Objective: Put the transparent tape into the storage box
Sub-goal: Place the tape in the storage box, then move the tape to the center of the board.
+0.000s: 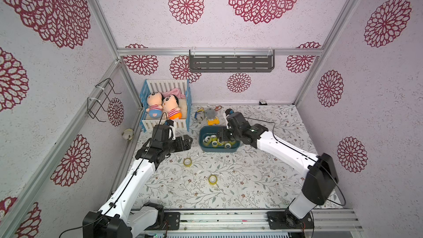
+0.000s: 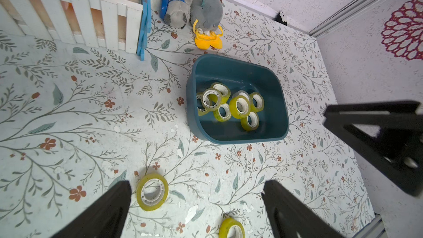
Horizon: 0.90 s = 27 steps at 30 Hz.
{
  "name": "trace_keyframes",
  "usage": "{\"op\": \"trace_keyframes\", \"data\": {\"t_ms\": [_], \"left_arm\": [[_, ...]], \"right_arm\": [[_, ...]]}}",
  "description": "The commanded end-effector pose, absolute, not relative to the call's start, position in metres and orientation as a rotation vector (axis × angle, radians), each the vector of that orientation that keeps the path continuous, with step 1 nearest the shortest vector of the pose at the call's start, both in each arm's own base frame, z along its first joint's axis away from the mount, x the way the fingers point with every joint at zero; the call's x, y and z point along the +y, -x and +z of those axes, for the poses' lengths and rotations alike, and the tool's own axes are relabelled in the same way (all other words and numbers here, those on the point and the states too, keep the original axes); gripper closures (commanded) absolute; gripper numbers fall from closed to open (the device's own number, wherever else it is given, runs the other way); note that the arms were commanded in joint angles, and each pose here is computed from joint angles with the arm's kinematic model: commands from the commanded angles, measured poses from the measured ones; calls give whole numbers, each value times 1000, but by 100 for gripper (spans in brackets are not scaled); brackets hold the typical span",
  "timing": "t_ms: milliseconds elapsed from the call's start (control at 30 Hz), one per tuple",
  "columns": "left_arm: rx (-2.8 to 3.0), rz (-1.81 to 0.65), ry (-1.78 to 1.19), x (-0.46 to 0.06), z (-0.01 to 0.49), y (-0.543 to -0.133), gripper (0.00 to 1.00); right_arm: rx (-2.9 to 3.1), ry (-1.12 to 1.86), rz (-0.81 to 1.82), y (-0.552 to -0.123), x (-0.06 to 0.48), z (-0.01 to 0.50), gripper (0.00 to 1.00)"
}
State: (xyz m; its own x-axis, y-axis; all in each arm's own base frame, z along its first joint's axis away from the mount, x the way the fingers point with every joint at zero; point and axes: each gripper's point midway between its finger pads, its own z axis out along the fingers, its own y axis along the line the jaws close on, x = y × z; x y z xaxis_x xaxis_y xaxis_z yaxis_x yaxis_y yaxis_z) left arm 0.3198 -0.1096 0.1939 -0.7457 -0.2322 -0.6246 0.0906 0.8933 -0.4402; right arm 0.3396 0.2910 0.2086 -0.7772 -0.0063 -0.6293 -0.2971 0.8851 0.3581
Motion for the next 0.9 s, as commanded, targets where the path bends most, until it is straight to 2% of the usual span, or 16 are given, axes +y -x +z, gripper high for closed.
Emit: {"op": "trace_keyframes", "data": {"t_ms": [0,167,267,367,467,567,633,733,867], "left_arm": [[2320,-576,114,-106,200,-321,3],[2384,-561,165,-105,185,-325,3],[2451,-564,222,-106,170,-328,3],[2503,-514,385,-94,149,-328,3],[2631,-413,554,-79,124,-311,2],[2716,-322,594,-71,120,-291,0],[2727,-402,566,-82,124,-282,5],[2715,-547,472,-105,133,-273,4],[2749,-558,407,-122,127,-269,2]], "right_arm": [[2435,190,634,-301,284,187,43],[2509,208,659,-236,280,157,42],[2523,197,704,-219,286,148,42],[2522,152,700,-222,290,144,43],[2494,134,684,-233,298,151,43],[2451,129,660,-245,302,160,43],[2443,142,645,-250,303,161,43],[2453,147,606,-252,297,156,43],[2439,97,566,-250,269,155,43]]}}
